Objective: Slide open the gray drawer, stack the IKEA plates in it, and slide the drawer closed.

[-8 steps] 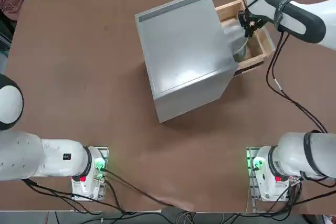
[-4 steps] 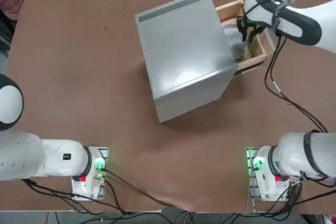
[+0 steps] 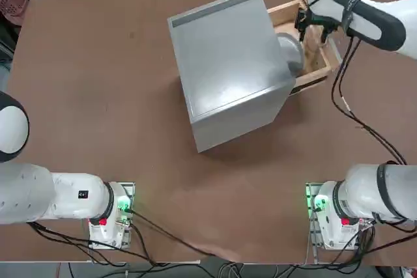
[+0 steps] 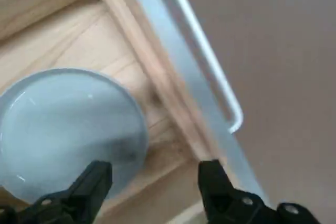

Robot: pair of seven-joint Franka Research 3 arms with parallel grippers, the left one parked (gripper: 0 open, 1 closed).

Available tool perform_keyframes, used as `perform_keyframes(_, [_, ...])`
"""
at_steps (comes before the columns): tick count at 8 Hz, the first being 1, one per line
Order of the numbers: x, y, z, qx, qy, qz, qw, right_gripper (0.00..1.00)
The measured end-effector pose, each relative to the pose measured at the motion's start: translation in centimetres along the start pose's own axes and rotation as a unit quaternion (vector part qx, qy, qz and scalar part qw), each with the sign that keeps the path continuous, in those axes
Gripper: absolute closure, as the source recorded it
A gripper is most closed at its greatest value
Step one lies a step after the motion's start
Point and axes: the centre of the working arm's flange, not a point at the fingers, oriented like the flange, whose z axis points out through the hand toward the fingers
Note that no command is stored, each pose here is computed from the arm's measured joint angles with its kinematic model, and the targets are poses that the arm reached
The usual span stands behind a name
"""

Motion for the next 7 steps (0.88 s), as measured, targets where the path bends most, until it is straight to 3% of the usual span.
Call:
perform_keyframes(3, [4.0, 8.3, -3.3, 0.009, -0.001, -0.081, 0.997, 0.02])
perform_keyframes(7, [9.4, 16.2, -0.7, 0.045, -0.015, -0.183, 0.982, 0.15])
